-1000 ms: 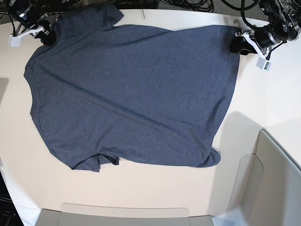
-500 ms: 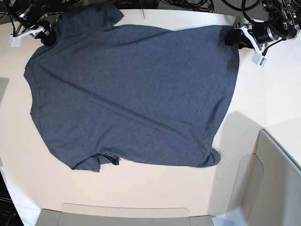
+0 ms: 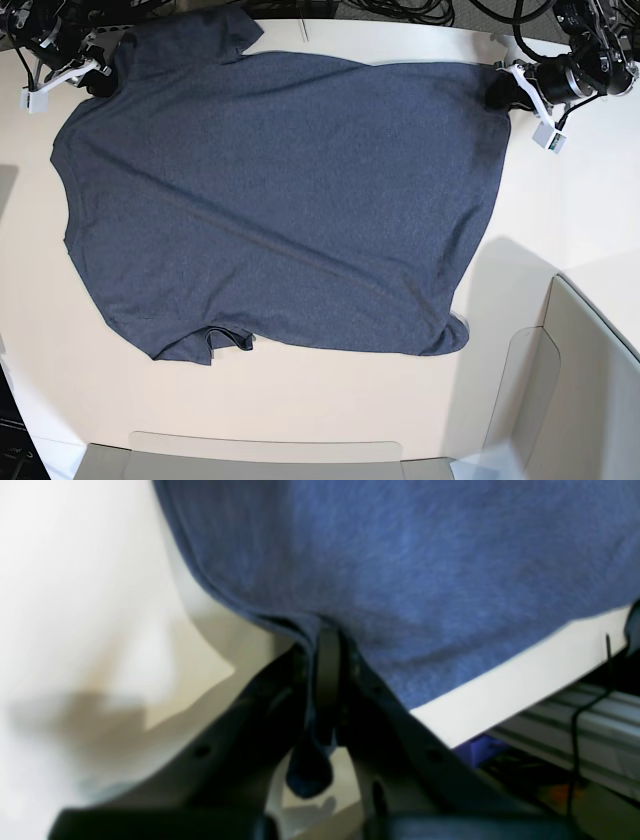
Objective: Layout the t-shirt on the table in an organized manner, then fold the t-shirt properly
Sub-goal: 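Lift the collar-side edge with both grippers and fold it over the body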
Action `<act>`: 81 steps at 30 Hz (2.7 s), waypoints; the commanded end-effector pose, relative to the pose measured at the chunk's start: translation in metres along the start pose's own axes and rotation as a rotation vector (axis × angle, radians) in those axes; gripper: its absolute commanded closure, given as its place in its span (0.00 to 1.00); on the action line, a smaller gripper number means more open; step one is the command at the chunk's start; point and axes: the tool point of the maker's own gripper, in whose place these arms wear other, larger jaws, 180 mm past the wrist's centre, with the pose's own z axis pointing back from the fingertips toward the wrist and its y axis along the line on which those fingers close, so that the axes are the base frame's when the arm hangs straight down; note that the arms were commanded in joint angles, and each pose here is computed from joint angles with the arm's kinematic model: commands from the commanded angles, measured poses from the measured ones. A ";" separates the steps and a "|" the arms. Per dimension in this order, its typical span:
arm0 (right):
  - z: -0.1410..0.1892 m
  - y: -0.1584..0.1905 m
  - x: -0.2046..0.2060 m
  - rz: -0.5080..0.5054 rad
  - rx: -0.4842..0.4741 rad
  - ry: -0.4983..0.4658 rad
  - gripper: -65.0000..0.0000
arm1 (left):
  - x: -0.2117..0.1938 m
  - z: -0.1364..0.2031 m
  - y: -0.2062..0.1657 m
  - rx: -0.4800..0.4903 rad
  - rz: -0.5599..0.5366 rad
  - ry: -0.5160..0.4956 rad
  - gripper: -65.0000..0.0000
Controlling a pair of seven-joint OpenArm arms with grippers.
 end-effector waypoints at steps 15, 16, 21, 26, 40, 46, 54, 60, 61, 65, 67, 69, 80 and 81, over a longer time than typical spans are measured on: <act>0.035 0.025 0.040 0.333 -0.086 0.017 1.00 | 0.049 0.018 -0.033 -0.118 -0.077 -0.187 1.00; 0.036 0.026 0.041 0.343 -0.086 0.013 1.00 | 0.049 0.018 -0.033 -0.118 -0.077 -0.187 1.00; 0.038 0.028 0.044 0.351 -0.084 0.002 1.00 | 0.054 0.024 -0.033 -0.125 -0.070 -0.218 1.00; 0.038 0.047 0.050 0.334 0.012 -0.041 1.00 | 0.078 0.042 -0.028 -0.129 -0.067 -0.326 1.00; 0.052 0.049 0.080 0.291 0.040 -0.175 1.00 | 0.097 0.058 -0.022 -0.118 -0.077 -0.406 1.00; 0.049 0.063 0.107 0.301 0.071 -0.256 1.00 | 0.133 0.062 -0.025 -0.128 -0.125 -0.491 1.00; 0.024 0.065 0.133 0.183 0.142 -0.321 1.00 | 0.168 0.064 -0.014 -0.072 -0.151 -0.547 1.00; -0.002 0.051 0.137 0.105 0.101 -0.293 1.00 | 0.164 0.039 0.018 -0.045 -0.029 -0.498 1.00; -0.005 0.051 0.139 0.101 0.097 -0.294 1.00 | 0.162 0.034 0.022 -0.043 -0.009 -0.487 1.00; -0.008 0.048 0.147 0.107 0.057 -0.293 1.00 | 0.156 0.019 0.035 -0.041 0.052 -0.451 1.00; -0.009 0.043 0.150 0.113 0.024 -0.288 1.00 | 0.155 0.015 0.039 -0.031 0.064 -0.436 1.00; -0.009 0.041 0.150 0.116 0.007 -0.283 1.00 | 0.154 0.014 0.041 -0.017 0.063 -0.426 1.00; -0.015 0.043 0.141 0.102 0.013 -0.266 0.88 | 0.151 -0.008 0.022 -0.062 0.008 -0.344 0.76; -0.015 0.041 0.137 0.100 0.009 -0.256 0.79 | 0.150 -0.008 0.022 -0.062 0.009 -0.343 0.70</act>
